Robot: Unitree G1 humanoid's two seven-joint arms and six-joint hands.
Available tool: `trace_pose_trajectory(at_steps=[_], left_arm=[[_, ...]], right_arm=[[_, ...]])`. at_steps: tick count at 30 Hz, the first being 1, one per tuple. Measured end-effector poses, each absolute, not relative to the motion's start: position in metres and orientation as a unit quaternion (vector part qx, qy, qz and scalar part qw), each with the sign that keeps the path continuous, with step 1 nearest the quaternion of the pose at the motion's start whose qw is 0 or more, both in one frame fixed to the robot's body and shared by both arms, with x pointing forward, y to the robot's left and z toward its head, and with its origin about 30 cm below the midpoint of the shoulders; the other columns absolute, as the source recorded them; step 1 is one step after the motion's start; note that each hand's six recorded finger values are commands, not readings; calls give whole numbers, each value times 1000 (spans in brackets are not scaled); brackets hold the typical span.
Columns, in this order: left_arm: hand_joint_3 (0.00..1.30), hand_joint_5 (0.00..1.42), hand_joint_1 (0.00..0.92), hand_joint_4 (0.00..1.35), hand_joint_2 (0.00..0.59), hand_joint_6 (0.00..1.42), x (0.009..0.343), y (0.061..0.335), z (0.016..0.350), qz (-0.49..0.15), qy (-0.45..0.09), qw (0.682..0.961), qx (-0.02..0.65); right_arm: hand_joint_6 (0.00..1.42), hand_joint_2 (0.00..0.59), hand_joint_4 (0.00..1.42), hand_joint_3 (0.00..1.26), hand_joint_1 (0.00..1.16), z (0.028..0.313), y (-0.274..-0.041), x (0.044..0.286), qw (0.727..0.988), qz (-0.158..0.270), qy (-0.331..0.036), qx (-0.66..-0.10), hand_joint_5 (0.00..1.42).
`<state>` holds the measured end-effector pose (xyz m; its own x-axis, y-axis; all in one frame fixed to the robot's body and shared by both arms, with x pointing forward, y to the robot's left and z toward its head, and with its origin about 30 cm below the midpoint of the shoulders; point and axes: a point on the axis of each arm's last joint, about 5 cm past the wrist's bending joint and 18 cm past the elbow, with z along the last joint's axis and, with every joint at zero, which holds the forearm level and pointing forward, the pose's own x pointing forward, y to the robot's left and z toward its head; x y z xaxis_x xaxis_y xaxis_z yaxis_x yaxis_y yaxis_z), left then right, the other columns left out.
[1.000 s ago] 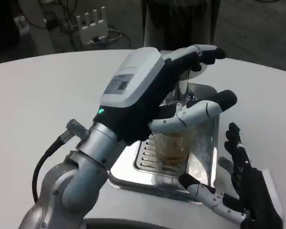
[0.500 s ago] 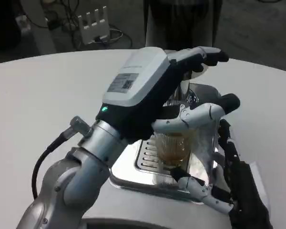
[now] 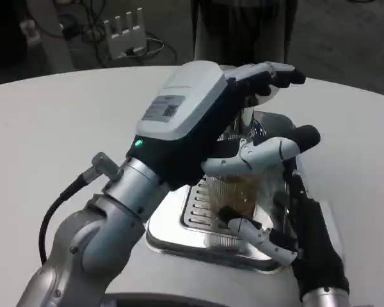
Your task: Grasp the cup under the faucet to collect the drink, then remove the cup.
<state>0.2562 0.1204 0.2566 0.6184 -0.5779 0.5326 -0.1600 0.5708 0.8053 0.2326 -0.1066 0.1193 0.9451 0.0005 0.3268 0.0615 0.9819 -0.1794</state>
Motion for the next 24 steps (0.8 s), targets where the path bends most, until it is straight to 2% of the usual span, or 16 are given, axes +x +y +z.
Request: trace_pose_trajectory(at_steps=[10,24], left_arm=[[371,382,0,318,134,280,258,121,258,-133,-416,780,448],[368,382,0,318,136,280,259,122,259,-132,-414,781,449]], right_arm=[[95,142,0,0,784,127,-97,245,980,-18,-177,-89,2],[95,143,0,0,783,129,-89,254,981,-18,-175,-85,10]])
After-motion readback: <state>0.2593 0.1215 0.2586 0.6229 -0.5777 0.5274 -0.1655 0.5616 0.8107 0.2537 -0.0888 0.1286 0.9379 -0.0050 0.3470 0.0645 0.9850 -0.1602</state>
